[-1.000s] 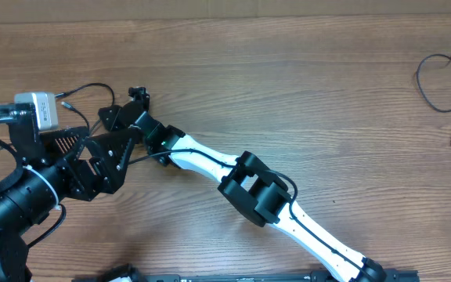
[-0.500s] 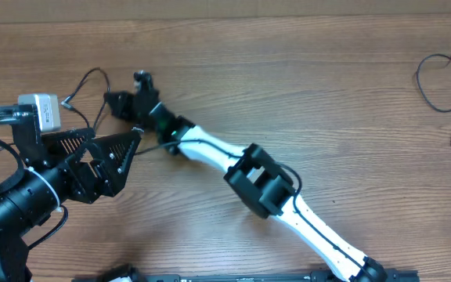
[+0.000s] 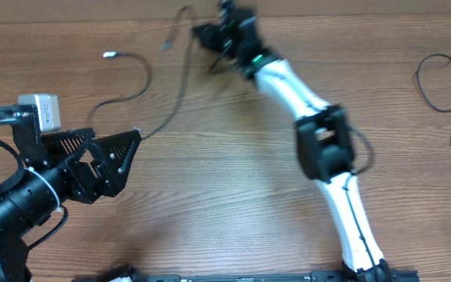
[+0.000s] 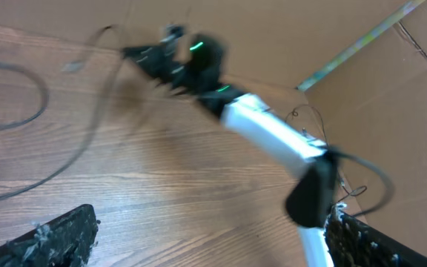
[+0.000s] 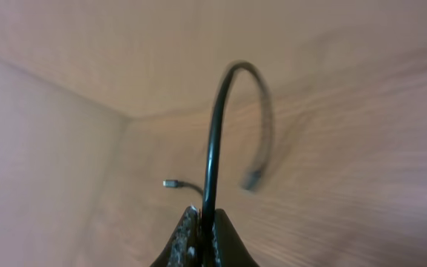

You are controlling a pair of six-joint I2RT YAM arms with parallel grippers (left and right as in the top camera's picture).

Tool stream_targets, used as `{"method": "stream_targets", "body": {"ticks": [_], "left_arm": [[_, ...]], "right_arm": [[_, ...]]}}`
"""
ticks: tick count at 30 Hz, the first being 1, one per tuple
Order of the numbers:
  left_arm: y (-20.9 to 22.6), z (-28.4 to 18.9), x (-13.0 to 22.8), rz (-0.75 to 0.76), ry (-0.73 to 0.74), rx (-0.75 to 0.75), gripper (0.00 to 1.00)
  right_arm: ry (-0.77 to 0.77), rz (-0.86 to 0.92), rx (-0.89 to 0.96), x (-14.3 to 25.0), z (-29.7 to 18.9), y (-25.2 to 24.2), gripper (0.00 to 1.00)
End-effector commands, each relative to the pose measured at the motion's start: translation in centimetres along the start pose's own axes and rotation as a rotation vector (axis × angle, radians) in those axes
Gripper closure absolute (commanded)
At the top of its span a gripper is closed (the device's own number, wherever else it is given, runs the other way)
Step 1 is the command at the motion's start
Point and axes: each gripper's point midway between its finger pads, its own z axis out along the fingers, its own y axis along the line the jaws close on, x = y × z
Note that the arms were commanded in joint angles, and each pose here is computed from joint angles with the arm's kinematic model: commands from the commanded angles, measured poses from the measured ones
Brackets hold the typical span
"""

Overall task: Untangle cables
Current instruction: 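Lift the grasped black cable and carry it toward the back right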

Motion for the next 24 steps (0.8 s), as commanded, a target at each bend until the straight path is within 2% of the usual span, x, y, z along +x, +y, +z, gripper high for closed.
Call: {"method": "stream_targets", "body": {"ticks": [1, 7, 10, 12, 15, 18, 21, 22, 23, 24], "left_arm": [[-0.6, -0.3, -0.3, 0.029, -0.013, 0.017, 0.02], [-0.6, -0.3, 0.0, 0.019, -0.004, 0.017, 0.02], [-0.5, -0.3, 0.4, 0.002, 0.012, 0.016, 0.02], [-0.5, -0.3, 0.6, 0.002, 0.019, 0.015, 0.02], [-0.5, -0.3, 0.6, 0.006, 0.017, 0.015, 0.02], [-0.5, -0.3, 0.5, 0.009, 0.014, 0.016, 0.02], [-0.5, -0.3, 0.5, 0.01, 0.013, 0.016, 0.02], [-0.6, -0.3, 0.4, 0.011, 0.012, 0.017, 0.02], [-0.6, -0.3, 0.4, 0.011, 0.012, 0.022, 0.02], [-0.8, -0.3, 0.4, 0.012, 0.012, 0.032, 0.02]], "right_arm": [[-0.132, -0.286, -0.037, -10.0, -8.5, 5.7, 0.96], [-0.236, -0.323, 0.183, -19.7, -22.4, 0.5, 0.96], [-0.33, -0.298, 0.324, -24.1, -31.9, -2.6, 0.96], [-0.419, -0.266, 0.422, -26.7, -39.9, -4.5, 0.96], [-0.556, -0.23, 0.564, -28.9, -51.7, -6.0, 0.96], [-0.677, -0.217, 0.667, -29.2, -62.5, -6.4, 0.96], [-0.75, -0.215, 0.718, -28.4, -69.9, -6.3, 0.96], [-0.769, -0.202, 0.726, -28.0, -71.7, -6.5, 0.76], [-0.772, -0.201, 0.724, -27.7, -72.7, -6.6, 0.01], [-0.769, -0.199, 0.714, -27.4, -73.4, -6.6, 0.0]]}}
